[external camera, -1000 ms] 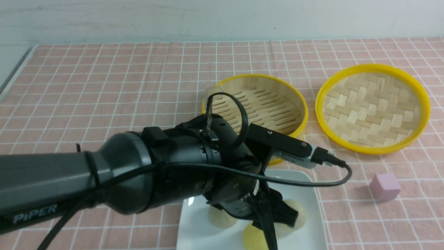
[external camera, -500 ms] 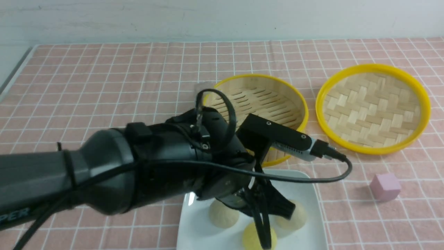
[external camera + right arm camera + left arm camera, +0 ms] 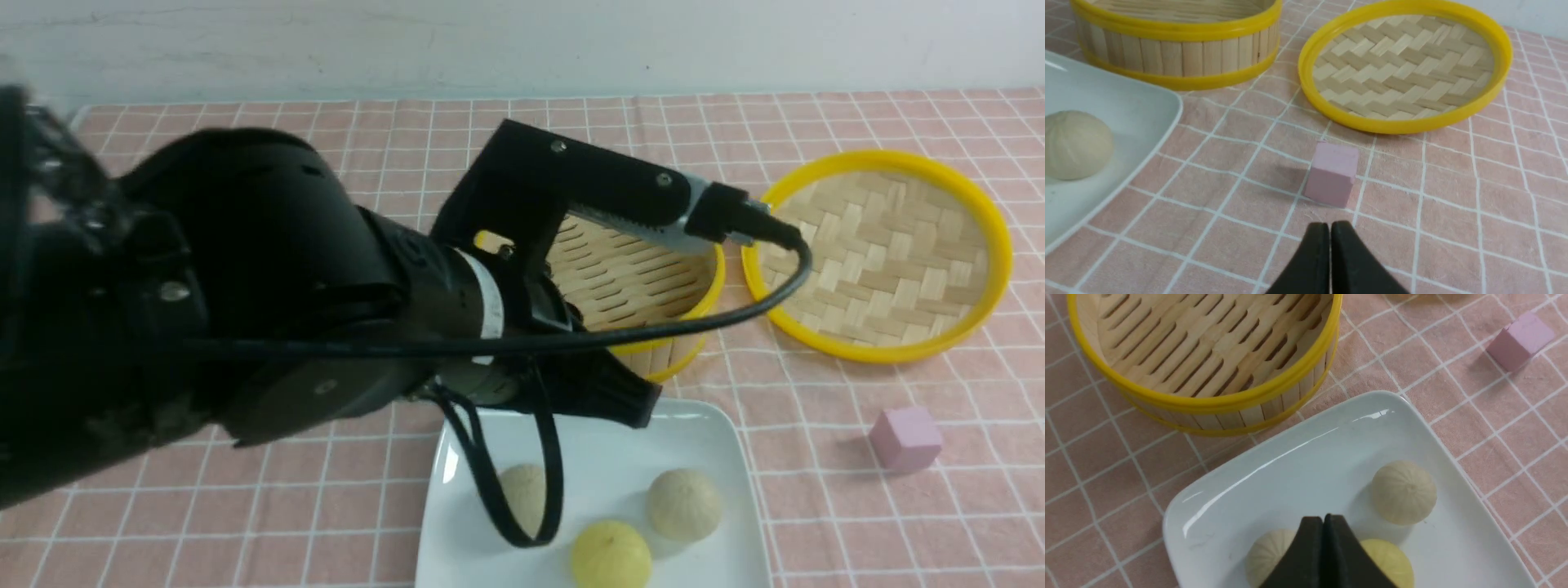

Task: Put the steamed buns into the plate on the pink tablecloth.

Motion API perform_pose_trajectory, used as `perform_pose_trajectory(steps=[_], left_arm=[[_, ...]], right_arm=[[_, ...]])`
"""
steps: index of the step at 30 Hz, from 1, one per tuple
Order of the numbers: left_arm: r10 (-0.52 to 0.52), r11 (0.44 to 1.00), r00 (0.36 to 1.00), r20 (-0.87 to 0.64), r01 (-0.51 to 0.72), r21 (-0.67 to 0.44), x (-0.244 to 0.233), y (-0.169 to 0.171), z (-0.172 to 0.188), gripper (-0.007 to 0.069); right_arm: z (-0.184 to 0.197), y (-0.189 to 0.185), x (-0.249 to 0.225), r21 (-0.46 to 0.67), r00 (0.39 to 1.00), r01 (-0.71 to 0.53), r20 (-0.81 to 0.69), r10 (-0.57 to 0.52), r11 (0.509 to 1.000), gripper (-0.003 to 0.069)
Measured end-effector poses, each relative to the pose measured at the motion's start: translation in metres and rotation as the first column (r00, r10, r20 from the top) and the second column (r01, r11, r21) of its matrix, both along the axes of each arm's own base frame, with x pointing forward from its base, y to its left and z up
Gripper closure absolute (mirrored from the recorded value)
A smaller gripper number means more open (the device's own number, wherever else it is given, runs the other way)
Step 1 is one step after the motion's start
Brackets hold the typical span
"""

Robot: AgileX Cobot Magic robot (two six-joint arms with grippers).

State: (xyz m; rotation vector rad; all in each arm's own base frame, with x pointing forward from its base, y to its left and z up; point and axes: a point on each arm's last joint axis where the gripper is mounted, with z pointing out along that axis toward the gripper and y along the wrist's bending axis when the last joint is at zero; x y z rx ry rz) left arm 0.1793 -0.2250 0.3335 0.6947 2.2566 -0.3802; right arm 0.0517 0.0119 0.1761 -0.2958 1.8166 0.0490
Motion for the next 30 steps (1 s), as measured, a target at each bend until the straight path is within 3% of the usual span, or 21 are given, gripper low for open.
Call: perform_pose_trajectory(steps=[7, 20, 30], left_arm=[[0.019, 0.993, 0.996, 0.087, -0.009, -0.116, -0.026, 0.039, 0.047, 0.0620], [0.072, 0.980, 0.985, 0.158, -0.041, -0.194, -0.061, 0.097, 0.084, 0.0615], [0.119, 0.976, 0.973, 0.198, -0.078, -0.203, -0.080, 0.133, 0.096, 0.0610]], right_arm=[[0.000, -0.006, 0.001, -0.103, 0.998, 0.062, 0.014, -0.061, 0.993, 0.0614], [-0.001, -0.006, 0.000, -0.115, 0.998, 0.061, 0.002, -0.061, 0.991, 0.0596], [-0.002, -0.006, 0.000, -0.010, 0.995, 0.092, -0.039, -0.092, 0.996, 0.0579]])
